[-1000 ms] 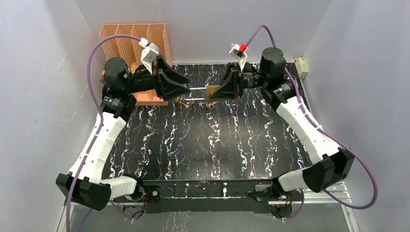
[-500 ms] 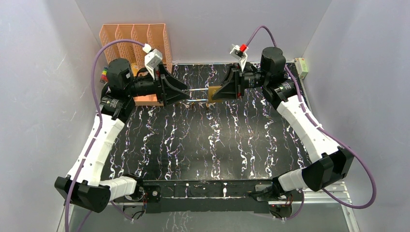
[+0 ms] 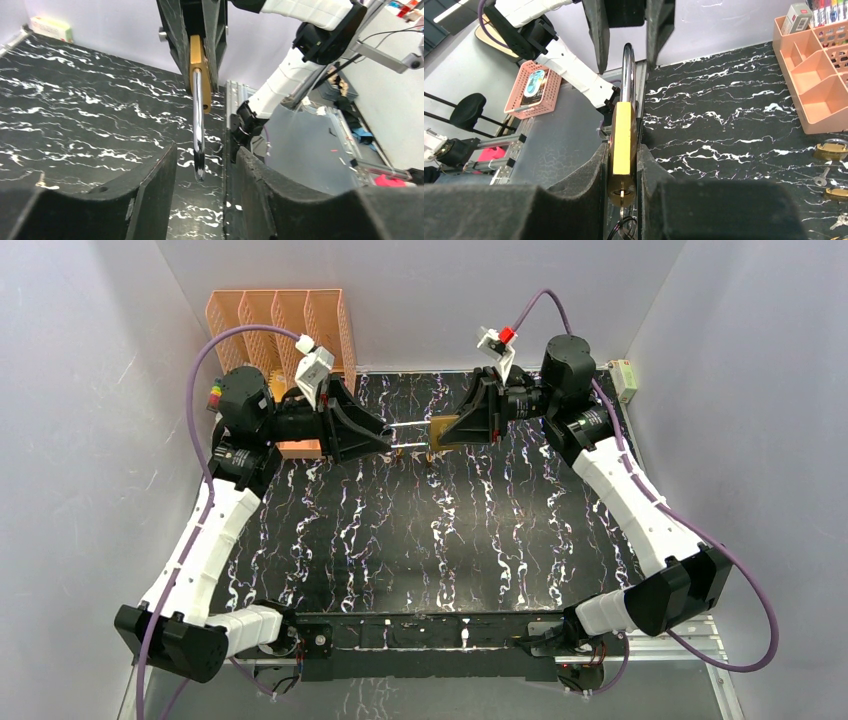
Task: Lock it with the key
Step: Lock the lock.
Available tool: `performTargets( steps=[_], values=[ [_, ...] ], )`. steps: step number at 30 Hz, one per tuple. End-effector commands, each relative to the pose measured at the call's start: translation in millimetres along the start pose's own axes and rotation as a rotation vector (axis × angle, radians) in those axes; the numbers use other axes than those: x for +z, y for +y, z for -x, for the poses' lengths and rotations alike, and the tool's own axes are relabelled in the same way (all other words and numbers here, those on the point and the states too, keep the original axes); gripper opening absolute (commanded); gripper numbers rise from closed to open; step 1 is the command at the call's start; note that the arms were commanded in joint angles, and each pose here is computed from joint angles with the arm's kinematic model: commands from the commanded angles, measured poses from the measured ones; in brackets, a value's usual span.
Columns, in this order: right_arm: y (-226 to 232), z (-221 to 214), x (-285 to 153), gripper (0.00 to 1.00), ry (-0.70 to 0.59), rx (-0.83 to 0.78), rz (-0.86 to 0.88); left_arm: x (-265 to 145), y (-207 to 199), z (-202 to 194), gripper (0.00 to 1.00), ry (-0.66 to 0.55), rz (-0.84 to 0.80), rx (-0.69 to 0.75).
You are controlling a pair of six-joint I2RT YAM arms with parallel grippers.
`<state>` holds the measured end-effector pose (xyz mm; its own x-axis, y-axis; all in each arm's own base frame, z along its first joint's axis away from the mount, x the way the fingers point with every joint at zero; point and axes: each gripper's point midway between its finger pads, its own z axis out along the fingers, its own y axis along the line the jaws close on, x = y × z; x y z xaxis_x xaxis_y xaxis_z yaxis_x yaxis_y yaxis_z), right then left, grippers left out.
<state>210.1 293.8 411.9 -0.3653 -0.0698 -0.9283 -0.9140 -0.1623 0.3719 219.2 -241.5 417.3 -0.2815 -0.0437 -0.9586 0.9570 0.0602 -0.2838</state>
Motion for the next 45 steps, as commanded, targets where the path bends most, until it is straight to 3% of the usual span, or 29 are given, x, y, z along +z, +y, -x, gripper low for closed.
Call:
performTargets(
  steps=[1, 5, 7, 9, 11, 16, 20, 22, 24, 26, 45],
  values=[
    [30.1, 39.0, -5.6, 0.0, -0.052, -0.18, 0.04, -4.1, -16.1, -2.4, 0.49, 0.01, -0.051, 0.017],
    [30.0, 41.9, -6.2, 0.0, -0.06, -0.188, 0.037, -5.4, -15.9, -3.0, 0.48, 0.012, -0.037, 0.032],
    [30.9, 42.5, -6.0, 0.0, -0.061, -0.188, 0.041, -5.7, -15.4, -2.3, 0.39, 0.012, -0.037, 0.039],
    [31.2, 42.7, -6.1, 0.0, -0.063, -0.186, 0.043, -5.6, -15.9, 0.8, 0.23, 0.004, -0.042, 0.053],
    [31.8, 42.2, -6.1, 0.0, -0.062, -0.182, 0.047, -5.5, -14.1, 4.2, 0.17, -0.01, -0.031, 0.064],
    [32.8, 40.2, -6.2, 0.0, -0.058, -0.174, 0.053, -4.1, -10.5, 11.7, 0.46, -0.047, -0.016, 0.07],
    [32.9, 39.8, -6.2, 0.0, -0.058, -0.173, 0.052, -3.5, -10.4, 14.9, 0.48, -0.058, -0.022, 0.082],
    [30.7, 38.5, -6.0, 0.0, -0.059, -0.168, 0.048, -2.4, -12.5, 15.7, 0.43, -0.054, -0.051, 0.09],
    [29.6, 37.7, -5.8, 0.0, -0.058, -0.166, 0.05, -1.2, -13.8, 14.6, 0.16, -0.04, -0.092, 0.071],
    [30.0, 38.9, -5.8, 0.0, -0.06, -0.169, 0.051, -0.7, -14.5, 12.0, 0.01, -0.032, -0.114, 0.051],
    [12.6, 56.3, -1.2, 0.0, -0.181, -0.208, -0.034, 4.7, -16.6, 12.6, 0.0, -0.088, -0.15, 0.003]
  ],
)
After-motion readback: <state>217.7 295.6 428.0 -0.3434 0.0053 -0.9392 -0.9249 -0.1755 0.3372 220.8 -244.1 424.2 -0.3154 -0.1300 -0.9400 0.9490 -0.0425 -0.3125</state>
